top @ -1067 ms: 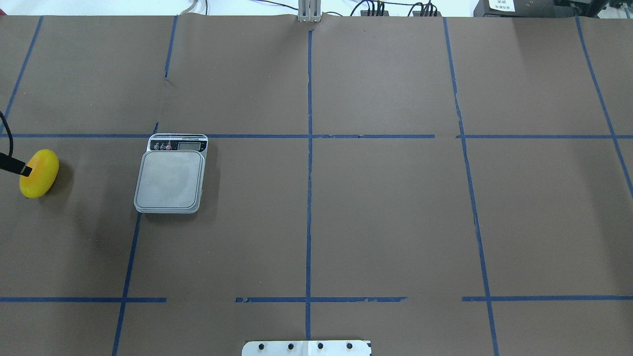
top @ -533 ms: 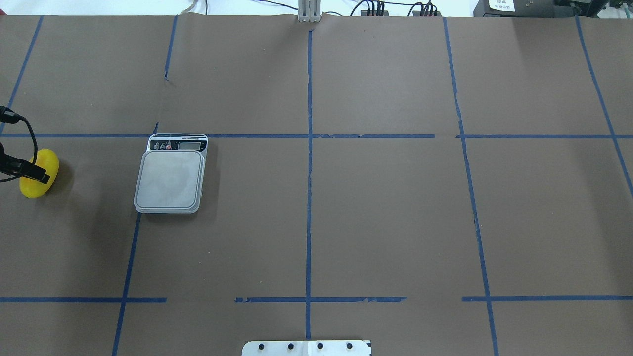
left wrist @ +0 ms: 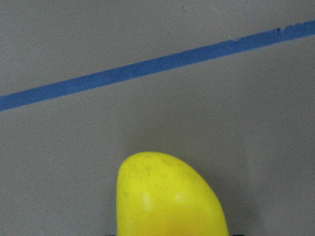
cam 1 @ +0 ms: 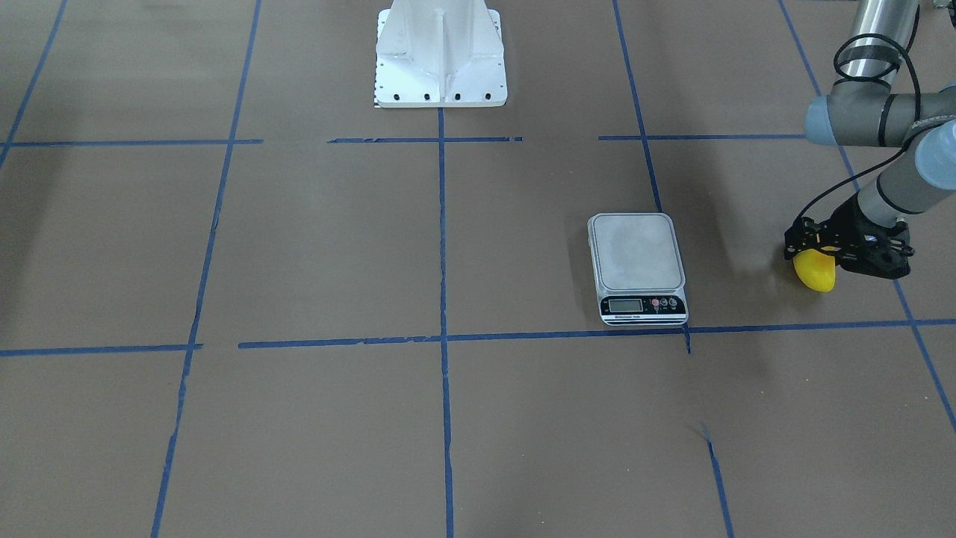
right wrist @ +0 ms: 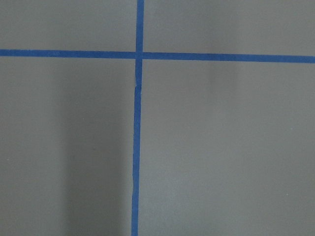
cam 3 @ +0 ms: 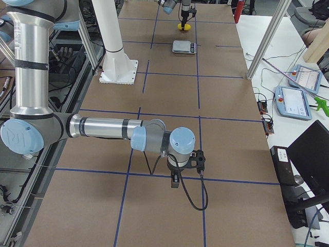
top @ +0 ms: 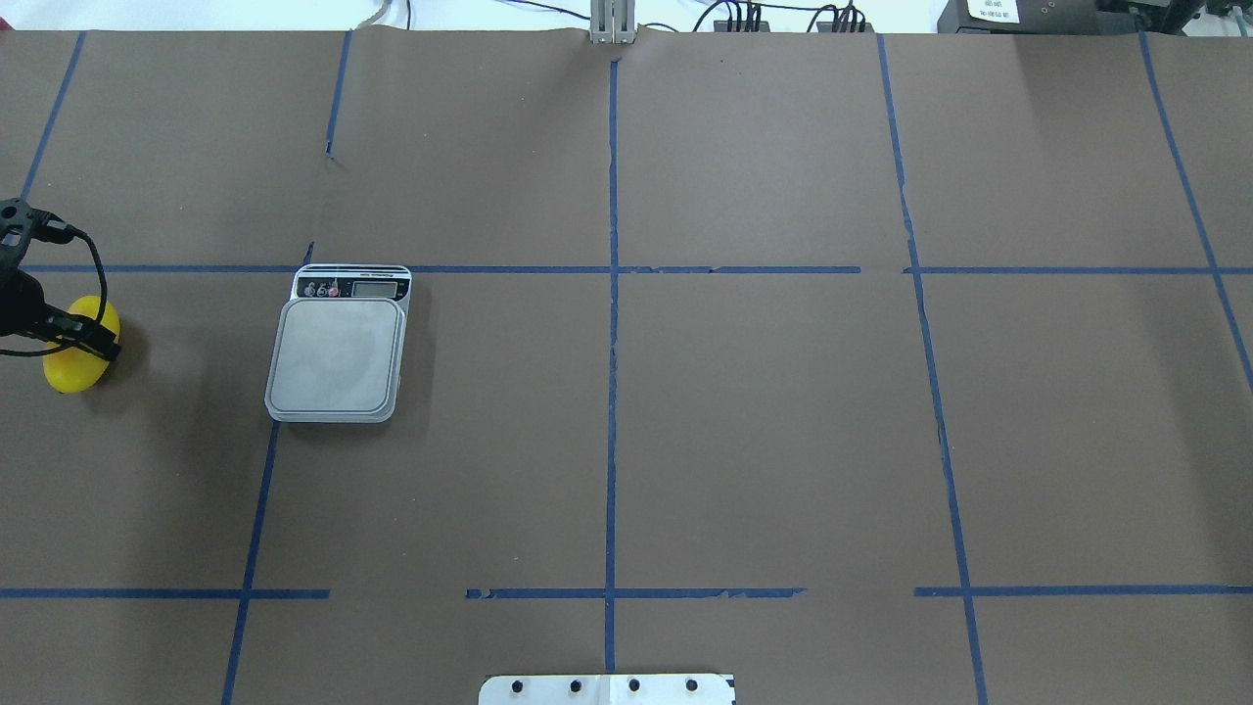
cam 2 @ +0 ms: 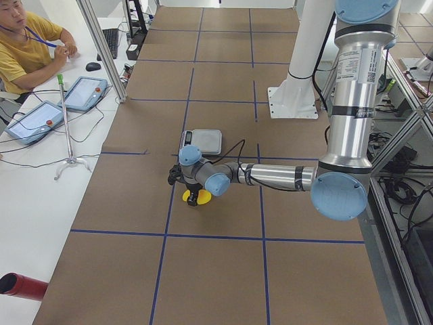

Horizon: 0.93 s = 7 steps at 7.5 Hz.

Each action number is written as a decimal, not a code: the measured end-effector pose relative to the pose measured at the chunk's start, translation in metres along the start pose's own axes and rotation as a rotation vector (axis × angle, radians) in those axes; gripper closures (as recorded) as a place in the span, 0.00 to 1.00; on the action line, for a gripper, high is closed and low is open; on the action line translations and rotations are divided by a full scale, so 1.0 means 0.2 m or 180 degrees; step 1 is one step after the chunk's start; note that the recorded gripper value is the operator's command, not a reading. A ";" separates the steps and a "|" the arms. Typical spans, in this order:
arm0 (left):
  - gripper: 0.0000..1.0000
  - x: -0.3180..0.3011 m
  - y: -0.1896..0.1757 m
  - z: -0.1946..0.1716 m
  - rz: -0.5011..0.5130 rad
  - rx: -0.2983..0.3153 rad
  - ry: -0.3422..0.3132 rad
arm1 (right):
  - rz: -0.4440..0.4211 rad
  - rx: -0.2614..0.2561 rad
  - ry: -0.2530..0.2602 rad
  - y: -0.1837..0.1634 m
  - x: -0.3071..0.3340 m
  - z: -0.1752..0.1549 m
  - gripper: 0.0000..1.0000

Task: Weigh mango
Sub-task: 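Lift the mango with the left gripper and carry it over the scale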

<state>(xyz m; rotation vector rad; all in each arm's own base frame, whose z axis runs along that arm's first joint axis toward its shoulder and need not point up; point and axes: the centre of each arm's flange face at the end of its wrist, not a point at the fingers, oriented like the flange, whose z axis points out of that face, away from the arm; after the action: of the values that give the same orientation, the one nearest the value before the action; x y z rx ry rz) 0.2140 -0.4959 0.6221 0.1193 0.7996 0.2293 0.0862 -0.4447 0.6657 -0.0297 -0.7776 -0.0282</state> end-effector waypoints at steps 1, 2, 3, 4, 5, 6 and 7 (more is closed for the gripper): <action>1.00 0.09 -0.01 -0.14 0.0028 0.0102 0.0046 | 0.0000 0.0000 0.0000 0.00 0.00 0.00 0.00; 1.00 0.22 -0.02 -0.31 -0.0054 0.0171 0.0069 | 0.0000 0.0000 0.0000 0.00 0.00 0.00 0.00; 1.00 0.37 -0.08 -0.46 -0.0306 0.0196 0.0082 | 0.0000 0.0000 0.0000 0.00 0.00 0.00 0.00; 1.00 0.56 -0.18 -0.54 -0.0651 0.0229 0.0147 | 0.0000 0.0000 0.0000 0.00 0.00 0.00 0.00; 1.00 0.82 -0.25 -0.51 -0.0975 0.0219 0.0177 | 0.0000 0.0000 0.0000 0.00 0.00 0.00 0.00; 1.00 1.11 -0.28 -0.40 -0.1191 0.0198 0.0102 | 0.0000 0.0000 0.0000 0.00 0.00 0.00 0.00; 1.00 1.32 -0.28 -0.30 -0.1287 0.0184 0.0017 | 0.0000 0.0000 -0.0001 0.00 0.00 0.00 0.00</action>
<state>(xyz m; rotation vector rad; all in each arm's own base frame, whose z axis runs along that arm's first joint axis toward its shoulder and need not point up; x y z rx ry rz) 0.3579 -0.4833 0.3861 0.0097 0.8182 -0.1758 0.0862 -0.4447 0.6657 -0.0297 -0.7779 -0.0282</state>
